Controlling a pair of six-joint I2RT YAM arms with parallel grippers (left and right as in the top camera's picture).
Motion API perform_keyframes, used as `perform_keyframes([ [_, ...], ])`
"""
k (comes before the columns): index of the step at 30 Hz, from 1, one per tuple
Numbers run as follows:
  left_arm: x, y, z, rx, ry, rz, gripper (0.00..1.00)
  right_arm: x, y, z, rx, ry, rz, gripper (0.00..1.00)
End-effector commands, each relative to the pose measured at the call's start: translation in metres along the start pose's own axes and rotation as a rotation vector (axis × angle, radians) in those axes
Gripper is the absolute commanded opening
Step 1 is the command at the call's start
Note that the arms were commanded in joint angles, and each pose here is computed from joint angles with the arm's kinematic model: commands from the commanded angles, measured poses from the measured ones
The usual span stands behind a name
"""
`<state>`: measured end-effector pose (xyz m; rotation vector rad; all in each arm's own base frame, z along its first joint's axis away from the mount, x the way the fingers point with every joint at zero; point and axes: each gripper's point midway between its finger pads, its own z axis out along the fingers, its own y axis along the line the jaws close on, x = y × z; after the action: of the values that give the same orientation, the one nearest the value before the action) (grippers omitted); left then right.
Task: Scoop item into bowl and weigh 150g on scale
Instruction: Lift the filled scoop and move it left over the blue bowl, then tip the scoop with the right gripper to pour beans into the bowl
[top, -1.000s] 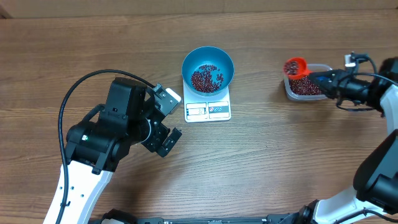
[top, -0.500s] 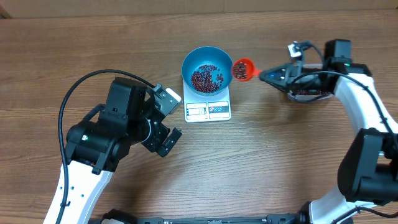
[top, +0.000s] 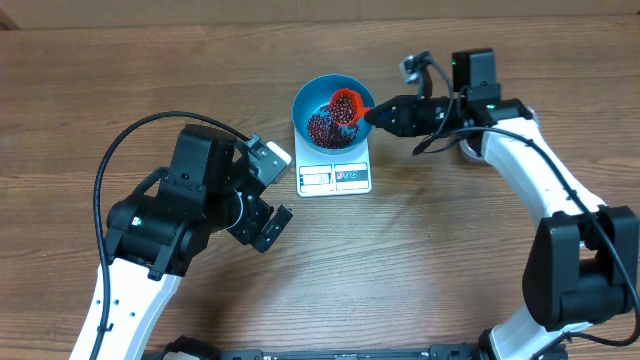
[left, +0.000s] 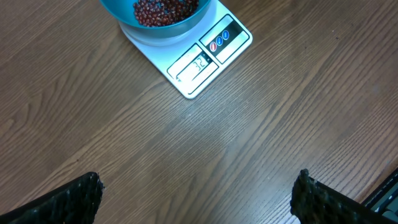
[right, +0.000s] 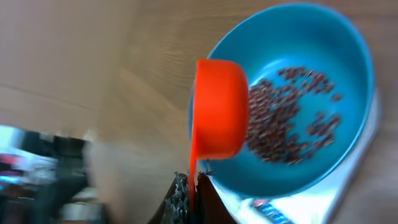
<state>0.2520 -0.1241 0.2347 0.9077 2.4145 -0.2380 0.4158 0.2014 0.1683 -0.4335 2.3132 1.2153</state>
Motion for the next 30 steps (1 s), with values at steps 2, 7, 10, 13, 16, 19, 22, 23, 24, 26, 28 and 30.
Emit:
perform_keyframes([
  [2,-0.006,0.003,-0.005,-0.014,-0.016,0.019,1.00,-0.008,-0.023,0.007,0.182,-0.007,-0.267,0.04],
  [7,-0.006,0.003,-0.005,-0.014,-0.016,0.019,1.00,-0.019,-0.026,0.010,0.240,-0.033,-0.388,0.04],
  [10,-0.006,0.003,-0.005,-0.014,-0.016,0.019,1.00,-0.021,-0.029,0.011,0.283,-0.029,-0.444,0.04],
  [13,-0.005,0.003,-0.005,-0.014,-0.016,0.018,1.00,-0.021,-0.032,0.014,0.325,-0.017,-0.486,0.04],
  [16,-0.006,0.003,-0.005,-0.014,-0.016,0.019,1.00,-0.021,-0.033,0.016,0.366,-0.006,-0.523,0.04],
  [19,-0.005,0.003,-0.005,-0.014,-0.016,0.018,1.00,-0.022,-0.037,0.017,0.440,0.007,-0.558,0.04],
  [22,-0.006,0.003,-0.005,-0.014,-0.016,0.019,1.00,-0.023,-0.037,0.016,0.489,0.011,-0.572,0.04],
  [23,-0.006,0.003,-0.005,-0.014,-0.016,0.019,1.00,-0.024,-0.036,0.016,0.498,0.010,-0.577,0.04],
  [24,-0.006,0.003,-0.005,-0.014,-0.016,0.019,1.00,-0.025,-0.034,0.015,0.502,0.006,-0.582,0.04],
  [26,-0.006,0.003,-0.005,-0.014,-0.017,0.019,1.00,-0.028,-0.028,0.013,0.505,0.002,-0.609,0.04],
  [28,-0.006,0.003,-0.005,-0.014,-0.016,0.019,1.00,-0.032,-0.022,0.008,0.514,-0.011,-0.628,0.04],
  [30,-0.006,0.003,-0.005,-0.014,-0.017,0.019,1.00,-0.036,-0.016,0.002,0.520,-0.028,-0.637,0.04],
])
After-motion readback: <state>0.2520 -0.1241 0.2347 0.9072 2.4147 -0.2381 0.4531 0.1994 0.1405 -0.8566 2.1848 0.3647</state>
